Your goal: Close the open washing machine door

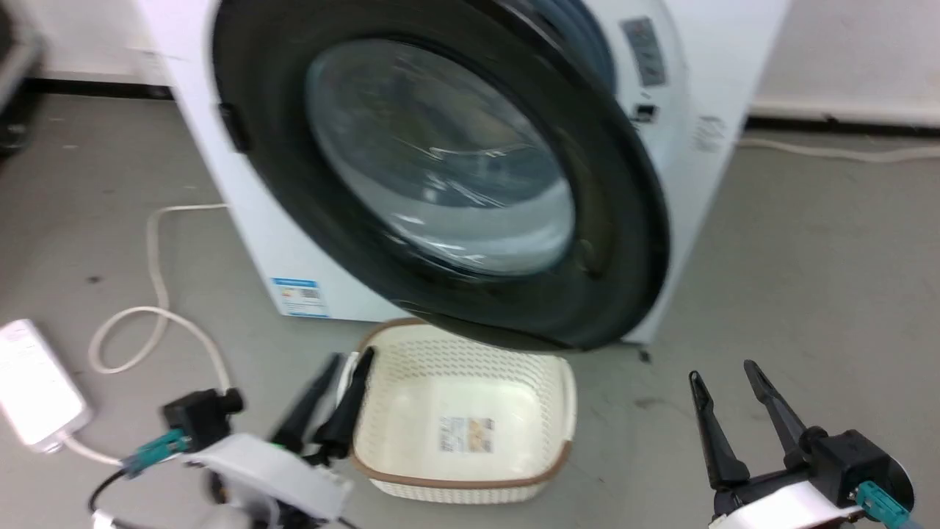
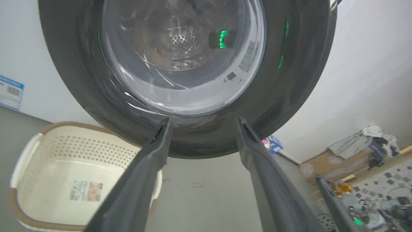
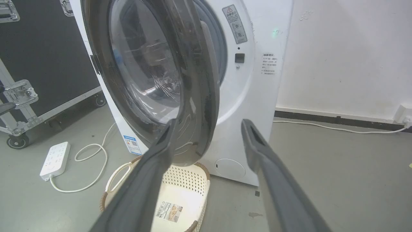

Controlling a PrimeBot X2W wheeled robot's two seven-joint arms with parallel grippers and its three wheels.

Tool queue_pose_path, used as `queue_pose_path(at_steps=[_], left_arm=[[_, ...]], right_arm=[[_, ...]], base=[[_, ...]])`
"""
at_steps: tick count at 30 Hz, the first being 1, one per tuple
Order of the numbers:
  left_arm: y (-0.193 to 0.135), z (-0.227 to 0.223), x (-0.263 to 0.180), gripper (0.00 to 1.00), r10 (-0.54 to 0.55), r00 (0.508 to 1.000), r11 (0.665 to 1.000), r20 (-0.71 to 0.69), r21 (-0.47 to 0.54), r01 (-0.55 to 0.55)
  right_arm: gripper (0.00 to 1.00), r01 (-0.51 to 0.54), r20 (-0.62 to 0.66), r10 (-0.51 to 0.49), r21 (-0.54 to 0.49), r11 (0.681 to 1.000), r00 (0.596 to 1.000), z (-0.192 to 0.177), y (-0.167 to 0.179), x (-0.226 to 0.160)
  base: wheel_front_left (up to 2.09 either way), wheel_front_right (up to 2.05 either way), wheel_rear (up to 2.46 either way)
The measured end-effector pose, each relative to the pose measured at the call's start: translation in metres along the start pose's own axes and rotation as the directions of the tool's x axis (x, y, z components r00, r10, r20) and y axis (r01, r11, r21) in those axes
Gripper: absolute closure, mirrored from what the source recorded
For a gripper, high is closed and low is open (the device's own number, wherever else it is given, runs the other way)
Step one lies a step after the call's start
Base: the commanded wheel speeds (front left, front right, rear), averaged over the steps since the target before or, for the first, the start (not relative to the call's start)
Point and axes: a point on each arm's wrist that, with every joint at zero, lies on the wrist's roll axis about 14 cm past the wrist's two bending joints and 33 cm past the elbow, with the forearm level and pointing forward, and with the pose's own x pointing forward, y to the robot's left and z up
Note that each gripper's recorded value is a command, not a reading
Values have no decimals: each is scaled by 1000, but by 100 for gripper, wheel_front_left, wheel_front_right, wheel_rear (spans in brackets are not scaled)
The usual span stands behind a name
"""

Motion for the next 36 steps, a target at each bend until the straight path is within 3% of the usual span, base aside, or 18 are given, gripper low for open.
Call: queue_pose_path(at_steps=[3, 5, 10, 12, 13, 14, 15, 18, 19, 20, 21, 25, 30, 36], left_arm=[[14, 41, -19, 0, 42, 992, 977, 119, 202, -66], [13, 77, -32, 0, 53, 969, 938, 240, 322, -131], [10, 105, -70, 0, 79, 920, 795, 385, 532, -291], [9, 103, -80, 0, 89, 911, 748, 402, 577, -328], [15, 93, -91, 0, 127, 908, 690, 400, 622, -370], [18, 87, -94, 0, 143, 908, 680, 394, 628, -379], [26, 72, -101, 0, 176, 916, 643, 360, 663, -384], [29, 64, -102, 0, 186, 923, 615, 336, 693, -376], [29, 63, -102, 0, 185, 926, 603, 329, 706, -371], [30, 62, -101, 0, 185, 927, 596, 325, 713, -369], [31, 61, -101, 0, 188, 928, 593, 322, 716, -369], [35, 55, -96, 0, 194, 936, 585, 295, 731, -352], [37, 49, -79, 0, 191, 943, 590, 272, 736, -332], [47, 44, -60, 0, 203, 947, 596, 248, 736, -321]], right_arm=[[0, -46, 23, 46, 4, 999, 999, 6, 15, 5], [0, -79, 31, 79, 0, 997, 996, 9, 25, 7], [0, -126, 51, 126, -5, 992, 991, 15, 40, 11], [0, -138, 51, 138, -6, 990, 989, 15, 44, 10], [0, -151, 48, 151, -4, 989, 987, 14, 49, 9], [0, -153, 47, 153, -5, 988, 987, 14, 49, 9], [0, -154, 41, 154, -5, 988, 987, 12, 50, 9], [0, -146, 35, 146, -4, 989, 989, 10, 47, 10], [51, -145, 31, 145, -4, 989, 989, 9, 46, 11], [80, -144, 29, 144, -3, 990, 989, 8, 46, 11], [100, -149, 25, 149, -2, 989, 988, 6, 48, 12], [100, -204, 0, 204, -1, 979, 979, -3, 64, 16], [100, -336, -17, 336, -43, 941, 942, -3, 91, 41], [100, -399, -71, 394, -92, 912, 917, -5, 85, 94]], base=[[0, 0, 0], [0, 0, 0], [0, 0, 0], [0, 0, 0], [0, 0, 0], [0, 0, 0], [0, 0, 0], [0, 0, 0], [0, 0, 0], [0, 0, 0], [0, 0, 0], [0, 0, 0], [0, 0, 0], [0, 0, 0]])
